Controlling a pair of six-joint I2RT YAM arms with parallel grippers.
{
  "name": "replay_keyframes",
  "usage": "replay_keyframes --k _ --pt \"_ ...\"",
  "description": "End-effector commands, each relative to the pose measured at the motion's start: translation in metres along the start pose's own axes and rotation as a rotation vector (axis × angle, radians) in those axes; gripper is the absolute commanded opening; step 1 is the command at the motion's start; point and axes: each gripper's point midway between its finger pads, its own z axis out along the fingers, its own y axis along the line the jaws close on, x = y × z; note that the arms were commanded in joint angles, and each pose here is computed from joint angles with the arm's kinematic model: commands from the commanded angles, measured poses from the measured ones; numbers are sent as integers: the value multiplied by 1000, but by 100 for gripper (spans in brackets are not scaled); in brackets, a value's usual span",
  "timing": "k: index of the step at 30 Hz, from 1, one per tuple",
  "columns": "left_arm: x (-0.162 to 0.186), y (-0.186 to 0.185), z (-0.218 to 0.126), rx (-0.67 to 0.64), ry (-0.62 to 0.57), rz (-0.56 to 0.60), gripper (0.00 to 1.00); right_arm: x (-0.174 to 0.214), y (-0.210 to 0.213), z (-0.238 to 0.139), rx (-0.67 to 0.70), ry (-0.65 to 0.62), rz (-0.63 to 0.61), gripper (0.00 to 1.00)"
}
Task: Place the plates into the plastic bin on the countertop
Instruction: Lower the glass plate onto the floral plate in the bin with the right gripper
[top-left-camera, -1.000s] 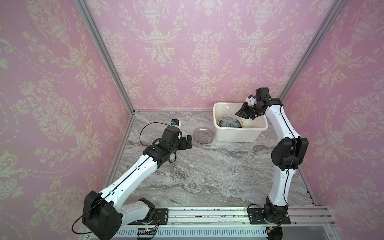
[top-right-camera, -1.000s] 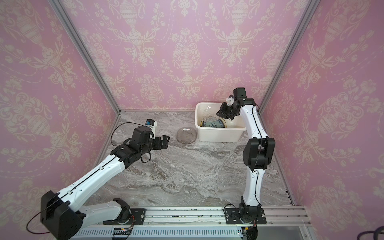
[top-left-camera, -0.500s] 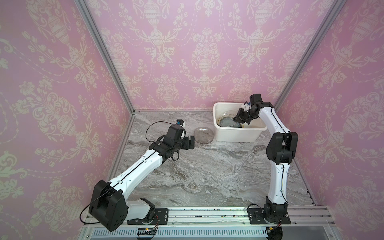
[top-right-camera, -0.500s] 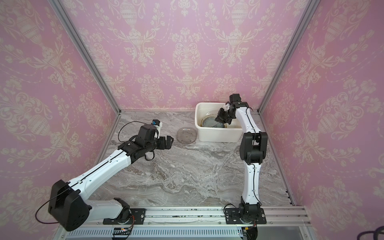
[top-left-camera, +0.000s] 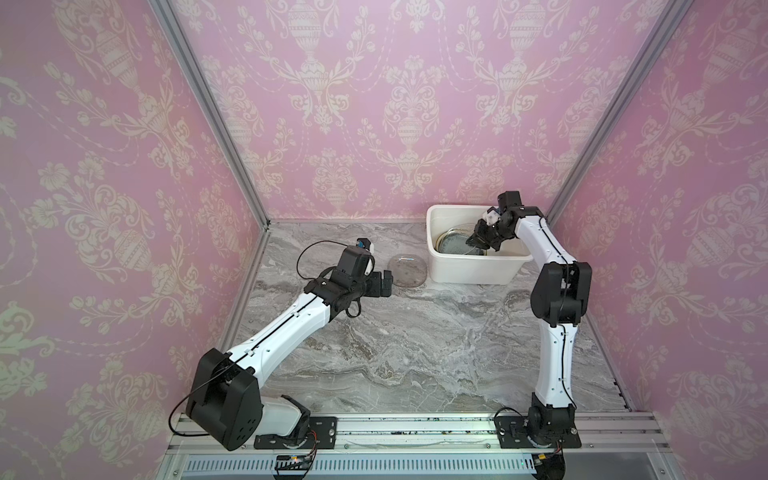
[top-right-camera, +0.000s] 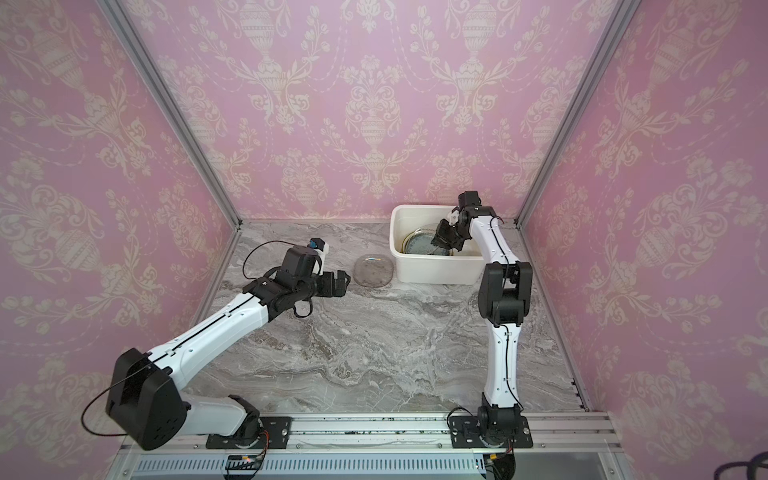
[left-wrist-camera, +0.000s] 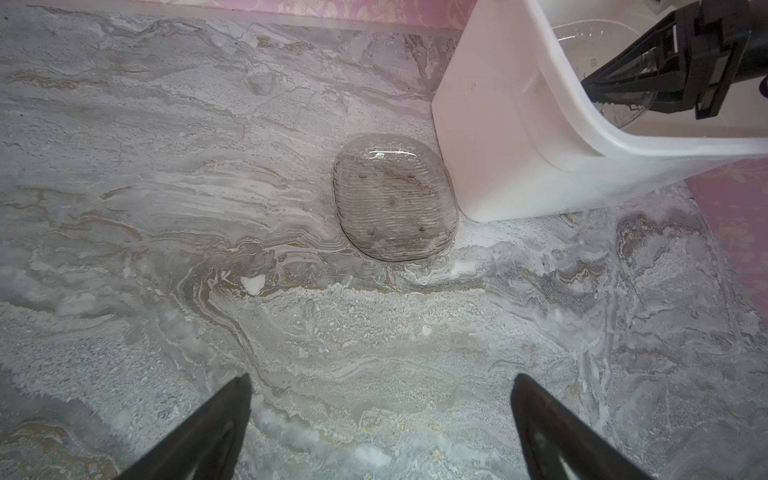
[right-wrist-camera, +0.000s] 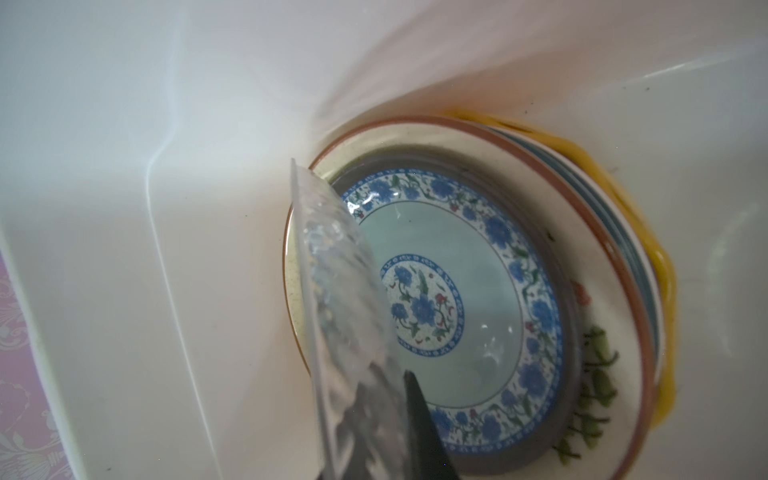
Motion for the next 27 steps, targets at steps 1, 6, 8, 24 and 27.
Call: replay_keyframes --k 1,6,8,24,27 --pt "-6 -1 -3 9 4 2 99 -2 -12 4 29 -6 -5 18" --pt "-6 0 -3 6 3 -1 99 -1 -18 3 62 -9 -2 27" --pt "-7 0 -3 5 0 2 99 -2 -22 1 86 -17 -5 29" --pt "-13 -1 -3 4 -14 5 99 3 -39 -16 245 -53 -60 52" --pt "-14 -1 -4 3 -19 3 99 3 -37 -19 264 -66 -82 57"
